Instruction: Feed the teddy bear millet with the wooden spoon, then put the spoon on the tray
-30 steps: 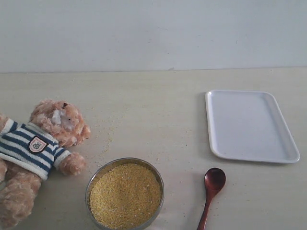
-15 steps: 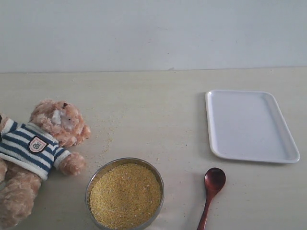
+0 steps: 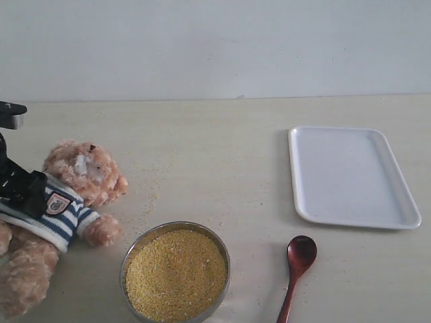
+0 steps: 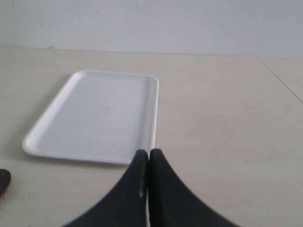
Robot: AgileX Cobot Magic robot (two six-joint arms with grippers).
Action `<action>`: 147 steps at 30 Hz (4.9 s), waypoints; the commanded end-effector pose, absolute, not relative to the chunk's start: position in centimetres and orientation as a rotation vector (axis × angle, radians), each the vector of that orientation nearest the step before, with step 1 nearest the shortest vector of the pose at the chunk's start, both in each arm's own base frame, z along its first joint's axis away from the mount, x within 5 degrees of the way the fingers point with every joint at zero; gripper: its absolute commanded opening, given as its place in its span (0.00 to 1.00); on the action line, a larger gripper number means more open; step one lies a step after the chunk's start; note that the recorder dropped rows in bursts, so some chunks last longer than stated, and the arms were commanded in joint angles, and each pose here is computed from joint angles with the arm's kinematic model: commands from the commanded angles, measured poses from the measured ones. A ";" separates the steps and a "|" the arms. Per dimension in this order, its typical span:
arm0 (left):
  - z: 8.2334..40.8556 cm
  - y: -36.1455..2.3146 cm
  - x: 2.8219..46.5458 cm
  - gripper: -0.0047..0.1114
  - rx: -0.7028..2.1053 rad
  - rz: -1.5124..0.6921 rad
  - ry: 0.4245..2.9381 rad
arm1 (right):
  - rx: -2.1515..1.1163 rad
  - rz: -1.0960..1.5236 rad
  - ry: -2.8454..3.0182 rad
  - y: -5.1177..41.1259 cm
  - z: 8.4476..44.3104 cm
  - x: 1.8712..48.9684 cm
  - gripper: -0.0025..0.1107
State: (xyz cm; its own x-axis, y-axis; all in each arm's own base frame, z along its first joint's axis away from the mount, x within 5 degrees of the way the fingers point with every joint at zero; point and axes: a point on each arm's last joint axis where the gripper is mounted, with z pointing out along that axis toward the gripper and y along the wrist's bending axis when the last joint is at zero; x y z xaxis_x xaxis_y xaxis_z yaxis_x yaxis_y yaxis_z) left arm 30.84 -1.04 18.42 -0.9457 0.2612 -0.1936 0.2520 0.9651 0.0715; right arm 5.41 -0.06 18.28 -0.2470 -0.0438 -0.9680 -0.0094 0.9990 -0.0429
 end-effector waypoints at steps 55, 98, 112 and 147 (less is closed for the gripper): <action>27.0 -3.1 18.9 0.08 -0.074 -0.449 2.160 | -0.038 -0.037 1.810 -0.1 18.4 5.4 0.02; 27.3 -3.2 19.2 0.08 -0.185 -0.519 2.080 | -0.196 0.320 0.802 2.7 41.0 6.8 0.02; 27.2 -3.3 19.1 0.08 -0.076 -0.476 2.089 | 0.065 -0.026 2.493 0.2 29.2 25.7 0.02; 27.2 -3.3 19.1 0.08 -0.059 -0.473 2.092 | -0.407 0.553 2.540 14.8 14.6 13.1 0.56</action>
